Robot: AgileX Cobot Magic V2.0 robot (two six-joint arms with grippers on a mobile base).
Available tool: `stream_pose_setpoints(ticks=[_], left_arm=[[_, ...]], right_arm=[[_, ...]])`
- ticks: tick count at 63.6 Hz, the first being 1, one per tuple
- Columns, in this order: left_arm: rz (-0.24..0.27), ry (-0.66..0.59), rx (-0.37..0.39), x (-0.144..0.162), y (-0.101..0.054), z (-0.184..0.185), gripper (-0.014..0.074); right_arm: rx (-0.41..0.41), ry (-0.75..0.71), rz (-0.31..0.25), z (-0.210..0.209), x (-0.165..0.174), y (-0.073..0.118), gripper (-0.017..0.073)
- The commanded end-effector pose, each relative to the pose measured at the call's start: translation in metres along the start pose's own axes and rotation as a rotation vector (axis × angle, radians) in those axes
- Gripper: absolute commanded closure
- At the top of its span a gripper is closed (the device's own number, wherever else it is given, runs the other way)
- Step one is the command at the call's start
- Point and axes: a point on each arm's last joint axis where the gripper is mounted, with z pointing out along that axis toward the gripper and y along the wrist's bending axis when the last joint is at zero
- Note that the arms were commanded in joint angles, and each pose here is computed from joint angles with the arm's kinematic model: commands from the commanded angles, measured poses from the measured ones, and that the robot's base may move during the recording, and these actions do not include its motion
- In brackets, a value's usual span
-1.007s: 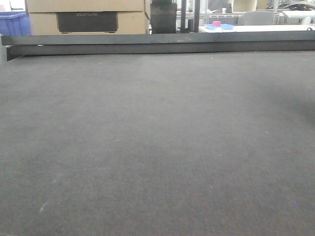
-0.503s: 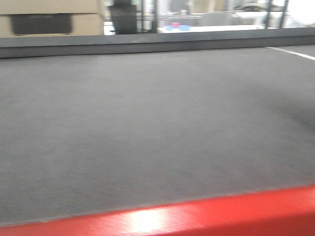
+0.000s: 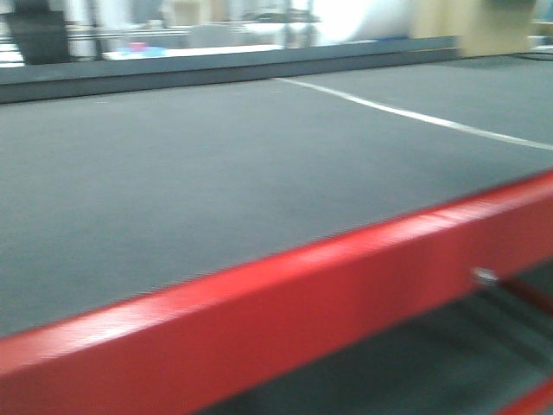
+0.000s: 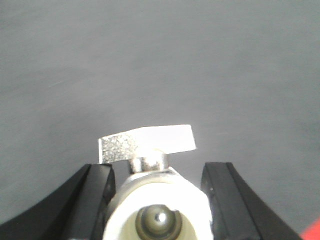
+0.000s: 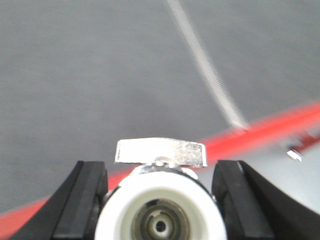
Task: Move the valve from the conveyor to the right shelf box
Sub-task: 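Drive the base away from the conveyor holding both valves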
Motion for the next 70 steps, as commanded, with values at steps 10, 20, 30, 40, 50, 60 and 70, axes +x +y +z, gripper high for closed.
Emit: stream_pose_setpoints(ticks=[10, 20, 30, 40, 50, 60, 70], left_arm=[[-0.006, -0.064, 0.009, -0.0045, -0.0019, -0.008, 0.0705], [-0.006, -0.064, 0.009, -0.0045, -0.0019, -0.008, 0.0705], [-0.006, -0.064, 0.009, -0.0045, -0.0019, -0.008, 0.0705], [-0.006, -0.064, 0.009, -0.0045, -0.0019, -0.008, 0.0705], [-0.006, -0.064, 0.009, -0.0045, -0.0019, -0.008, 0.0705], [-0.006, -0.064, 0.009, -0.0045, -0.0019, -0.008, 0.0705], [-0.006, -0.064, 0.009, -0.0045, -0.0019, -0.008, 0.0705]], right_arm=[[0.027, -0.136, -0.009, -0.0115, -0.0121, -0.0019, 0.0715], [0.028, -0.143, -0.009, -0.0116, -0.0127, -0.002, 0.0715], [0.028, -0.143, -0.009, -0.0116, -0.0127, -0.002, 0.0715], [0.028, -0.143, -0.009, -0.0116, -0.0127, -0.002, 0.0715], [0.028, -0.143, -0.009, -0.0116, -0.0127, -0.002, 0.0715], [0.028, -0.143, -0.009, -0.0116, -0.0127, -0.002, 0.0715], [0.028, -0.143, -0.009, -0.0116, -0.0127, -0.002, 0.0715]])
